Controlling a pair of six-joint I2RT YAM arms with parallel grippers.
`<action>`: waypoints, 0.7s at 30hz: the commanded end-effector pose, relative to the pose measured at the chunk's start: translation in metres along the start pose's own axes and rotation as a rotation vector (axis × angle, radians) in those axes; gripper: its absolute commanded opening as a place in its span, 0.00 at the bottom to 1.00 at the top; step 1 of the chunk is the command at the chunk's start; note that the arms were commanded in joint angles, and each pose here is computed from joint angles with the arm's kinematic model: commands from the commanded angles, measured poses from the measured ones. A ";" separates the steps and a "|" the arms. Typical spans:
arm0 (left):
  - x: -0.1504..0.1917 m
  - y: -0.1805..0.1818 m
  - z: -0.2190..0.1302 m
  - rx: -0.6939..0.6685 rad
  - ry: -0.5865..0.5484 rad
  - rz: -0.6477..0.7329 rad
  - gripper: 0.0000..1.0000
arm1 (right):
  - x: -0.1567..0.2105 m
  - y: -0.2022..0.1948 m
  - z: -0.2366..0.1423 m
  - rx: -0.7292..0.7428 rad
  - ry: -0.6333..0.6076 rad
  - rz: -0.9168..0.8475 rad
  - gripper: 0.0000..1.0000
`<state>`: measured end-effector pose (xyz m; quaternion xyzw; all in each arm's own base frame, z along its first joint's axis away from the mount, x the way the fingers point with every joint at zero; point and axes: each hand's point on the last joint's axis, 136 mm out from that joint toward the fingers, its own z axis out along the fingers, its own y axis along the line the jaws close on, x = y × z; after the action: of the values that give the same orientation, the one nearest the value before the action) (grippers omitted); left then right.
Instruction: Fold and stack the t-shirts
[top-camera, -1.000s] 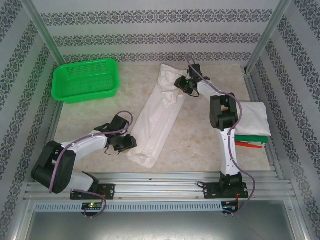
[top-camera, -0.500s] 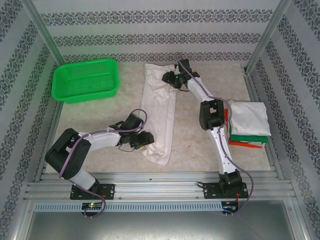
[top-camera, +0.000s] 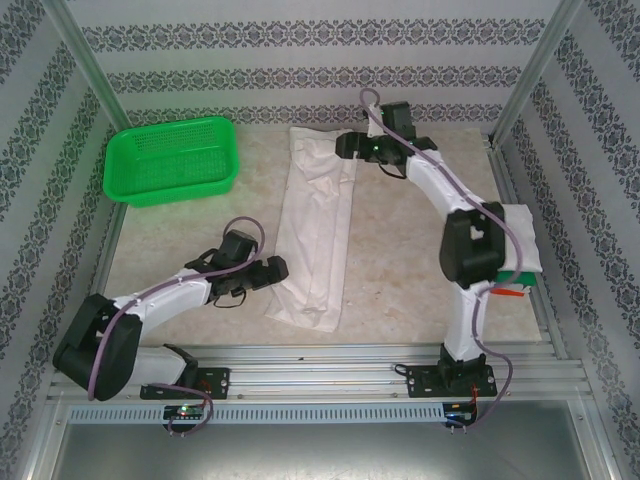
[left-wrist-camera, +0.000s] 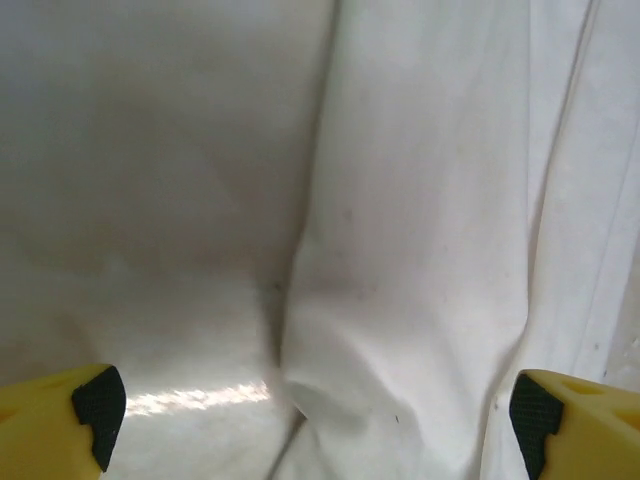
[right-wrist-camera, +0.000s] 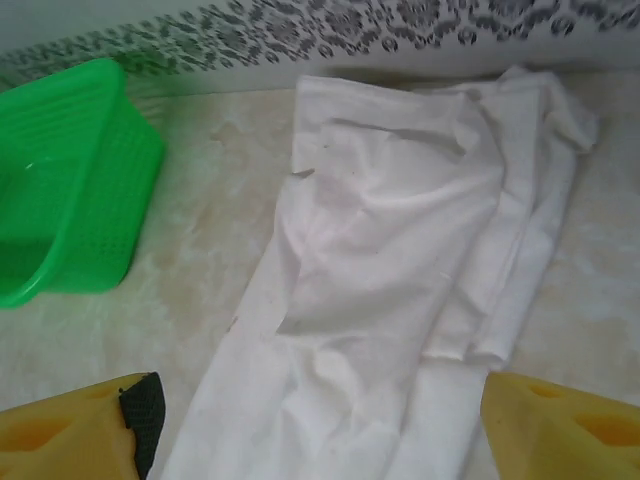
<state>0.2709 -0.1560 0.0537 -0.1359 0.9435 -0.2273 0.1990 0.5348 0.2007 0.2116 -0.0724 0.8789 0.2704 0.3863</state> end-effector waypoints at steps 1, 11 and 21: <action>-0.031 0.015 -0.012 -0.043 -0.082 0.047 1.00 | 0.018 0.014 -0.018 -0.005 -0.050 -0.181 0.84; -0.113 0.023 -0.037 0.006 -0.237 0.047 1.00 | 0.190 0.104 -0.067 -0.098 0.166 -0.855 0.86; -0.129 0.025 -0.036 0.023 -0.253 0.037 1.00 | 0.342 0.191 -0.078 -0.371 0.398 -1.204 0.80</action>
<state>0.3546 -0.0768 0.1044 -0.1548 0.9160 -0.2072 0.3067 0.1942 0.3433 0.1036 -0.6343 0.6954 0.1619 0.2965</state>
